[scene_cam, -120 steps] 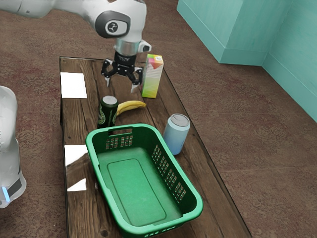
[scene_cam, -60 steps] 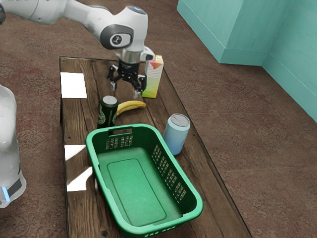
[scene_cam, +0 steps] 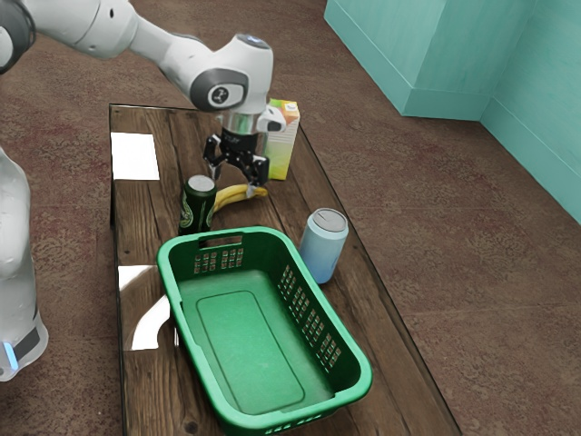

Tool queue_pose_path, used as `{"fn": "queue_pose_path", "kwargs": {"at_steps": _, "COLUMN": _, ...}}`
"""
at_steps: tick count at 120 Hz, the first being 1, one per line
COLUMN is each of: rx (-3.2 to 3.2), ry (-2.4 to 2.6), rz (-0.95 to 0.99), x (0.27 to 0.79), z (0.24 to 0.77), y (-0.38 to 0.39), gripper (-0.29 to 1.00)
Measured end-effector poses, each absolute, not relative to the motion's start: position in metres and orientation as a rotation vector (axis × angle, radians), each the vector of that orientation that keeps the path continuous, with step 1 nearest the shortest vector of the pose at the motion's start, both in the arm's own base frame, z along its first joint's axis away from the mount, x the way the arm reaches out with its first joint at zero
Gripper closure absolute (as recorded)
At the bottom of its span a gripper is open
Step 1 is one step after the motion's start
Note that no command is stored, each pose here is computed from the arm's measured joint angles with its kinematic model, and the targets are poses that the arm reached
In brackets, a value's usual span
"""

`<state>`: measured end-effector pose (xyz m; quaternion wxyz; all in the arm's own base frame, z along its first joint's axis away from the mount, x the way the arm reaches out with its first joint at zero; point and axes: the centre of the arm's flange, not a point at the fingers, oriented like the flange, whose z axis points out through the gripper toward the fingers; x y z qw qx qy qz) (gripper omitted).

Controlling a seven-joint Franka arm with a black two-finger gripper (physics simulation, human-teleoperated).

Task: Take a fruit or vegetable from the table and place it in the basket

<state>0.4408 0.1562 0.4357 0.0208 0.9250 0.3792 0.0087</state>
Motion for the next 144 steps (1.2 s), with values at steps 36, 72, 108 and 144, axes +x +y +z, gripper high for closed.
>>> {"fn": "queue_pose_path", "kwargs": {"at_steps": 36, "rx": 2.895, "ry": 1.115, "rz": 0.000, "x": 0.442, "z": 0.411, "y": 0.159, "gripper": 0.00}}
{"fn": "queue_pose_path", "kwargs": {"at_steps": 72, "rx": 2.892, "ry": 1.081, "rz": -0.017, "x": 0.448, "z": 0.393, "y": 0.159, "gripper": -0.29}}
{"fn": "queue_pose_path", "kwargs": {"at_steps": 108, "rx": 2.881, "ry": 1.065, "rz": 0.028, "x": 0.448, "z": 0.402, "y": 0.164, "gripper": 0.03}}
{"fn": "queue_pose_path", "kwargs": {"at_steps": 144, "rx": 2.864, "ry": 1.069, "rz": 0.046, "x": 0.446, "z": 0.407, "y": 0.165, "gripper": 0.35}}
